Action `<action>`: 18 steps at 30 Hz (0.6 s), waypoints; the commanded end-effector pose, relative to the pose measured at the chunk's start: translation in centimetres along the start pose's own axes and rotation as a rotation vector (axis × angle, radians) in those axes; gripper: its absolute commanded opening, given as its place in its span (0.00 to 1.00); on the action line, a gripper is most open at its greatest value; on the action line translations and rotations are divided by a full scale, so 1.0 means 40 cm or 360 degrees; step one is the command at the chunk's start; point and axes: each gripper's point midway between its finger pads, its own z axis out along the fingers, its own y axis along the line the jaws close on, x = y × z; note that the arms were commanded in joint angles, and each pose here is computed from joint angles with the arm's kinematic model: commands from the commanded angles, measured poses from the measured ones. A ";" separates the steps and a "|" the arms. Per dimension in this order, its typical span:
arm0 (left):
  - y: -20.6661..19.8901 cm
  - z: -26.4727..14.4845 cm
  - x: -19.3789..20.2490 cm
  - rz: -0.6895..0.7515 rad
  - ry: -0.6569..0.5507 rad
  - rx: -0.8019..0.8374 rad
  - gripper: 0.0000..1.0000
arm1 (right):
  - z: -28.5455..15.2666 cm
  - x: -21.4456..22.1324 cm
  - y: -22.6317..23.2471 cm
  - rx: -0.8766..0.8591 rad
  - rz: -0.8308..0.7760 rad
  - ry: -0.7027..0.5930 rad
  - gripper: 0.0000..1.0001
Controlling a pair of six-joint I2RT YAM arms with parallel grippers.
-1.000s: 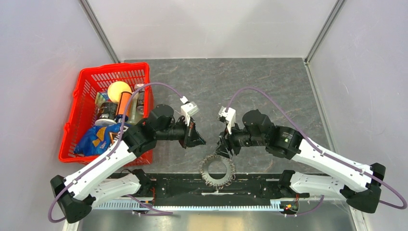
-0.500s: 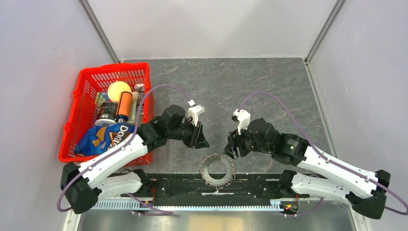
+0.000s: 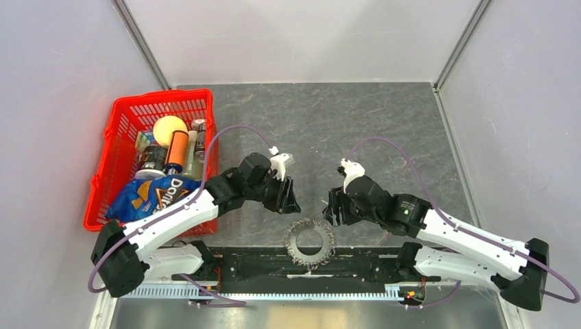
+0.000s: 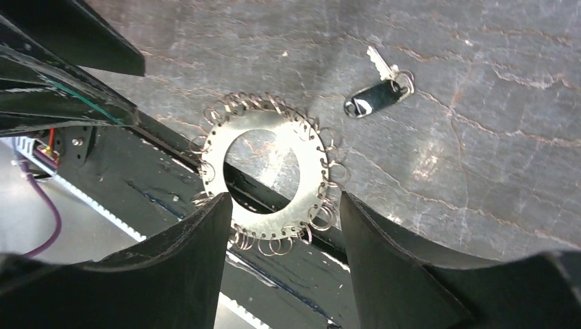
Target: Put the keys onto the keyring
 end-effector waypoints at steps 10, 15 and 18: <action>0.062 0.037 0.061 -0.0327 0.0046 -0.0172 0.49 | 0.038 0.034 -0.048 0.0169 0.0114 0.0034 0.67; 0.068 0.033 0.110 -0.0409 0.0105 -0.0172 0.50 | 0.063 0.063 -0.055 0.0209 0.0101 0.0129 0.67; 0.078 0.029 0.143 -0.0446 0.0146 -0.0189 0.50 | 0.075 0.070 -0.051 0.0205 0.0103 0.0158 0.67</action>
